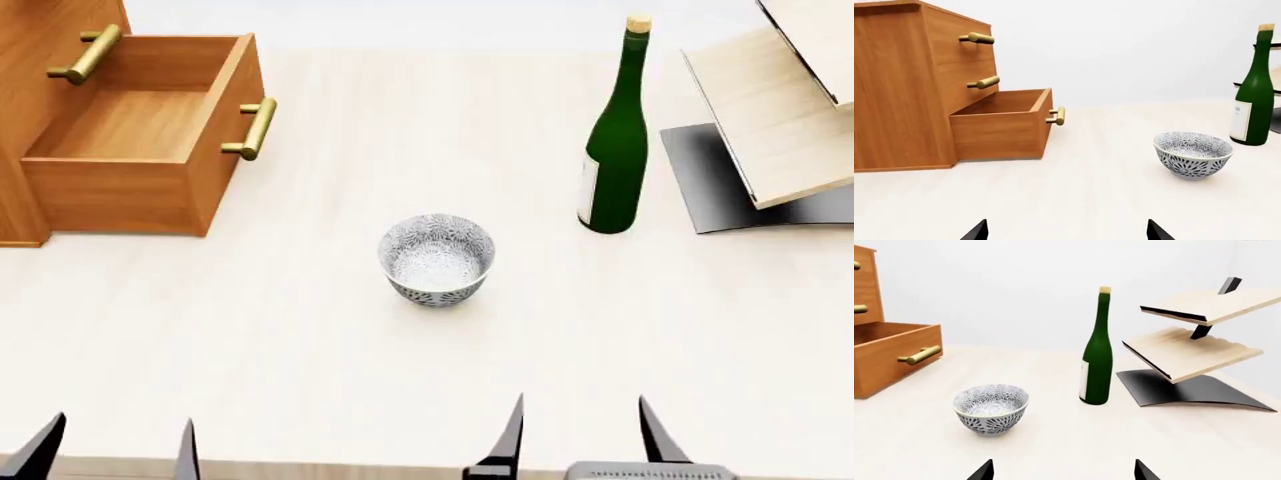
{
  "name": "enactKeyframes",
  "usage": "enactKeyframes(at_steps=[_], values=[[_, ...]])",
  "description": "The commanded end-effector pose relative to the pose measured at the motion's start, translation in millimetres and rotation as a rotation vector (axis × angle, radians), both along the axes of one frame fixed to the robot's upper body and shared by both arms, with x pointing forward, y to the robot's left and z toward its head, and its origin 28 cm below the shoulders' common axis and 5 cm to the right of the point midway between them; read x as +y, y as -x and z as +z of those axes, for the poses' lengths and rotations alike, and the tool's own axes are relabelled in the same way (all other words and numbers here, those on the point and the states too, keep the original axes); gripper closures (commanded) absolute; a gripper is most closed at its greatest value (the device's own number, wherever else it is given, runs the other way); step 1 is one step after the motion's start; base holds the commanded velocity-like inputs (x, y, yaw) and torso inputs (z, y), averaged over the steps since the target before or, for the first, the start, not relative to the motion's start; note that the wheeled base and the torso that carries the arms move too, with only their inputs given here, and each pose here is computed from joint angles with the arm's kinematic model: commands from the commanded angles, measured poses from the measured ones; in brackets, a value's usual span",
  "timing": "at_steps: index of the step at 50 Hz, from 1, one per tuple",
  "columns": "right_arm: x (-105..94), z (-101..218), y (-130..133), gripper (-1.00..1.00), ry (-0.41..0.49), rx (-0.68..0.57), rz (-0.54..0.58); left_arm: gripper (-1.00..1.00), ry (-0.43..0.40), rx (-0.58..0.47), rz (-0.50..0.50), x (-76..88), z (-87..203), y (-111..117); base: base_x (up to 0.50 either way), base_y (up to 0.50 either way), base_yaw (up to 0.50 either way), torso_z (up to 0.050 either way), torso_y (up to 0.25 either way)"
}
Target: Close the bottom drawer of the cabinet.
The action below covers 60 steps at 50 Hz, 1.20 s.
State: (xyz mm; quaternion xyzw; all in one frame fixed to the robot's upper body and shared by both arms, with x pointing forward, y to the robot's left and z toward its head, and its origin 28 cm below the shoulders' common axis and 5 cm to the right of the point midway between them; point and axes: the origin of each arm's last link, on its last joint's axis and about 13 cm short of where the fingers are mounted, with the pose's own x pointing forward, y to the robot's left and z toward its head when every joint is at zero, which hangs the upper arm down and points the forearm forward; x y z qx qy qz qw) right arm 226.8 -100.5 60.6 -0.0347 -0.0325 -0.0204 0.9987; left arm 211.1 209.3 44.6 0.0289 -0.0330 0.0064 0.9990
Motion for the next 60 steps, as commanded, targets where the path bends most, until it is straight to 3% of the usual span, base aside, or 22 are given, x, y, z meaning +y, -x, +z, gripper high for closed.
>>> enactKeyframes(at_steps=[1,20,60], values=[[-0.1,5.0,-4.0,-1.0,-0.003,-0.003,-0.007,-1.0,0.011,-0.022,0.014,0.8,3.8,-1.0,0.0,0.0,0.0,0.0,0.0],[0.6,0.6,-6.2,-1.0,0.006,-0.001,-0.012,-1.0,0.026,-0.038,0.012,2.2,4.6,-0.7,0.0,0.02,0.0,0.0,0.0],[0.0,-3.3,-7.7,-1.0,0.002,0.015,-0.012,-1.0,0.013,-0.041,0.0,2.1,1.4,-0.8,0.0,0.49,0.0,0.0,0.0]])
